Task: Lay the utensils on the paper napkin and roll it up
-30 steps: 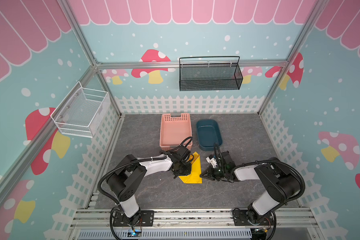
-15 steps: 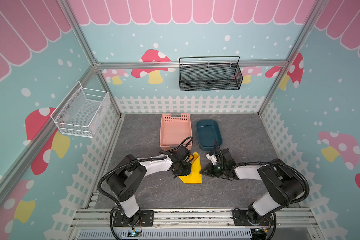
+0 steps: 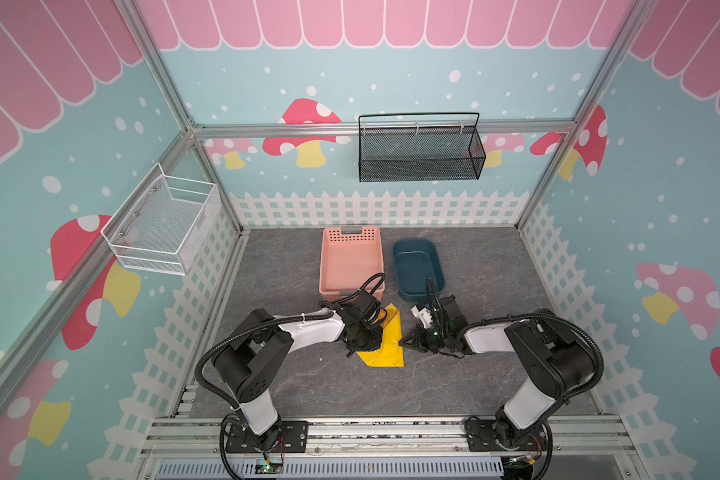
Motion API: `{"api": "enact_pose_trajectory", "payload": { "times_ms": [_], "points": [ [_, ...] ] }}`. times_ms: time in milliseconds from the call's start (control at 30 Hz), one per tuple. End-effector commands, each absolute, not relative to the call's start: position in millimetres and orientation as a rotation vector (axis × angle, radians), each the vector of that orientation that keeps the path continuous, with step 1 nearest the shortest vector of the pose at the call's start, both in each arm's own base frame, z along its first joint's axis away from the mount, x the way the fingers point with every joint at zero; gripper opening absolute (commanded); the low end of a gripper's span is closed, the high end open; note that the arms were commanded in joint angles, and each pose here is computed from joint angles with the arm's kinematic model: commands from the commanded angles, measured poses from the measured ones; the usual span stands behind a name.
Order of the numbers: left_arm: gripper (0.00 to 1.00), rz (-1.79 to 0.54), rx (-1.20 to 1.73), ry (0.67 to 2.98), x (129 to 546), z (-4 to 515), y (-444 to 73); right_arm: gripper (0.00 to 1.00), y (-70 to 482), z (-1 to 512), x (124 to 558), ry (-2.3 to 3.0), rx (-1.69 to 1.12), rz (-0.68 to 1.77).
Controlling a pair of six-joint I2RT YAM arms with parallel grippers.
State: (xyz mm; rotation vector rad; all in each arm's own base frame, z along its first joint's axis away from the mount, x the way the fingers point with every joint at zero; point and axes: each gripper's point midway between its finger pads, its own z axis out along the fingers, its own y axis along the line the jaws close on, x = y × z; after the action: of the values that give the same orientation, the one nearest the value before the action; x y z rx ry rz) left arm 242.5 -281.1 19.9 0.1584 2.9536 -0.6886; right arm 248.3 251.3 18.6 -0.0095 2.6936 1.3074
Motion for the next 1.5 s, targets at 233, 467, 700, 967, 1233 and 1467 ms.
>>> {"api": "enact_pose_trajectory", "payload": {
  "times_ms": [233, 467, 700, 967, 1233, 1467],
  "points": [
    [0.00, -0.582, 0.187, 3.035, 221.2, 4.6, -260.9, 0.00, 256.2, 47.0, 267.5, 2.605, -0.043, 1.296],
    [0.00, -0.580, 0.190, 3.036, 217.5, 5.3, -259.7, 0.00, 252.9, 25.7, 268.5, 2.662, -0.015, 1.255],
    [0.00, -0.580, 0.203, 3.039, 214.0, 4.6, -261.1, 0.00, 247.4, 11.6, 263.3, 2.712, -0.003, 1.218],
    [0.00, -0.578, 0.208, 3.040, 211.0, 4.6, -260.6, 0.00, 253.1, 47.1, 278.4, 2.602, -0.048, 1.250],
    [0.00, -0.576, 0.212, 3.041, 208.7, 4.7, -260.1, 0.00, 256.7, 34.9, 282.1, 2.631, -0.060, 1.264],
    [0.00, -0.571, 0.209, 3.045, 207.2, 3.6, -259.1, 0.00, 251.2, 7.1, 275.6, 2.702, -0.017, 1.231]
  ]
}}
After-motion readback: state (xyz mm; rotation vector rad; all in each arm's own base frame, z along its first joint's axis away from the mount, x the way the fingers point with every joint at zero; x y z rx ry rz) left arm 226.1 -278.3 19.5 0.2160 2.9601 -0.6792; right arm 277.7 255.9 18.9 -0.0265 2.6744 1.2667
